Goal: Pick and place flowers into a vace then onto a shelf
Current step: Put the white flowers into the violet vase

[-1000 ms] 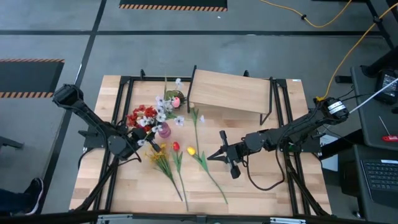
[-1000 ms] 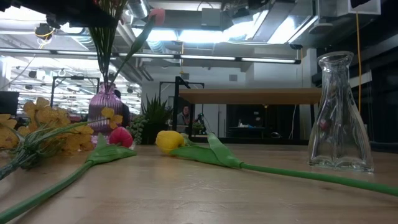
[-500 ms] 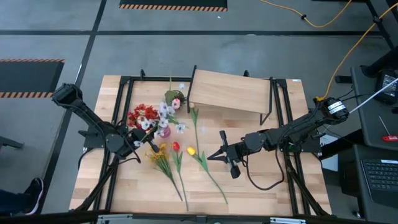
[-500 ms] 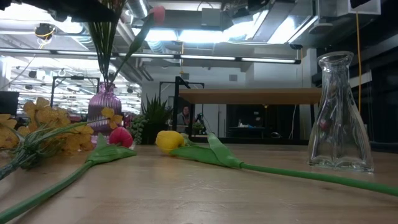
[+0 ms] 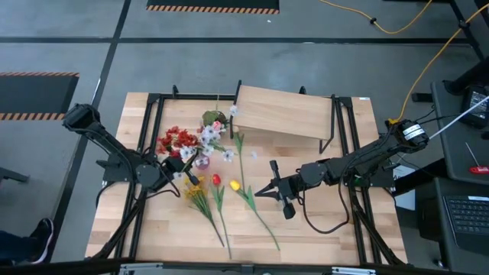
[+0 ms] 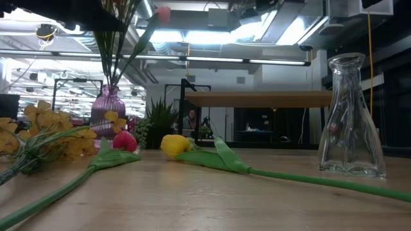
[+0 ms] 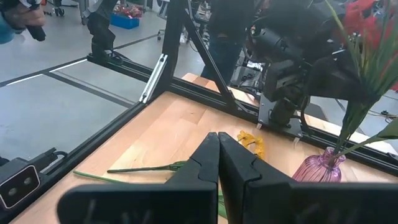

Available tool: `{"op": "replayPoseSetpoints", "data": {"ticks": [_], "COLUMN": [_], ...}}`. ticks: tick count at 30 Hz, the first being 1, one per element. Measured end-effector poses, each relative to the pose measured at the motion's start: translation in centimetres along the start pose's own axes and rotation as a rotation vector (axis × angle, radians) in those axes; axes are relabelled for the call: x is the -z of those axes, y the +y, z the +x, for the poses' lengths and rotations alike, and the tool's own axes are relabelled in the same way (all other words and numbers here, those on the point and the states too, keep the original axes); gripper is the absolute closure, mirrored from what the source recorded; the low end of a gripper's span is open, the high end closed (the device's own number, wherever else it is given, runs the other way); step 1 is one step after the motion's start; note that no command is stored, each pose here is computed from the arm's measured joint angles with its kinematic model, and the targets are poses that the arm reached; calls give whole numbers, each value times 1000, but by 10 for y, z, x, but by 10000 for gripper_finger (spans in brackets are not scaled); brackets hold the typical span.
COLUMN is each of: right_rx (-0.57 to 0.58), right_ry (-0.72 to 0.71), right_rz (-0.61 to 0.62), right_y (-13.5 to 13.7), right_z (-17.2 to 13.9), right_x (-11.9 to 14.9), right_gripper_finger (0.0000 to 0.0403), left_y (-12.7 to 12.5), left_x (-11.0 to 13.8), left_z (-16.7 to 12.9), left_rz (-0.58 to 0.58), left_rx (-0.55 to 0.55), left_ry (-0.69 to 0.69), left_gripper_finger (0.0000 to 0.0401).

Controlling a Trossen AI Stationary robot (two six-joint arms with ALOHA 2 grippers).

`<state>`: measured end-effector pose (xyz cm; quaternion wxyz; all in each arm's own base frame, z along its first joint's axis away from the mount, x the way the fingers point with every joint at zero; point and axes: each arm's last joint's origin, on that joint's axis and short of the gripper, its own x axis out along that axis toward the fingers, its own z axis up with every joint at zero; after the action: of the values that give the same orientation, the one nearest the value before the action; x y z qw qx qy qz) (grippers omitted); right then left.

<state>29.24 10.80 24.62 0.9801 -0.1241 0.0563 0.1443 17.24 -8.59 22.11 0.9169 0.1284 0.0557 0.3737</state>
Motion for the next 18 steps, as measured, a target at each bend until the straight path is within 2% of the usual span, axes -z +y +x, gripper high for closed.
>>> {"op": "replayPoseSetpoints", "data": {"ticks": [9,18], "right_rx": [-4,-4], "right_ry": [17,18], "right_rz": [-2,-1], "right_y": [0,0], "right_z": [0,0], "right_x": [2,2], "right_gripper_finger": [399,399], "left_y": [-1,-2], "left_x": [3,22], "left_z": [-1,-1], "left_rz": [-67,-126], "left_rx": [-3,-7], "left_ry": [9,55], "left_gripper_finger": [396,394]}}
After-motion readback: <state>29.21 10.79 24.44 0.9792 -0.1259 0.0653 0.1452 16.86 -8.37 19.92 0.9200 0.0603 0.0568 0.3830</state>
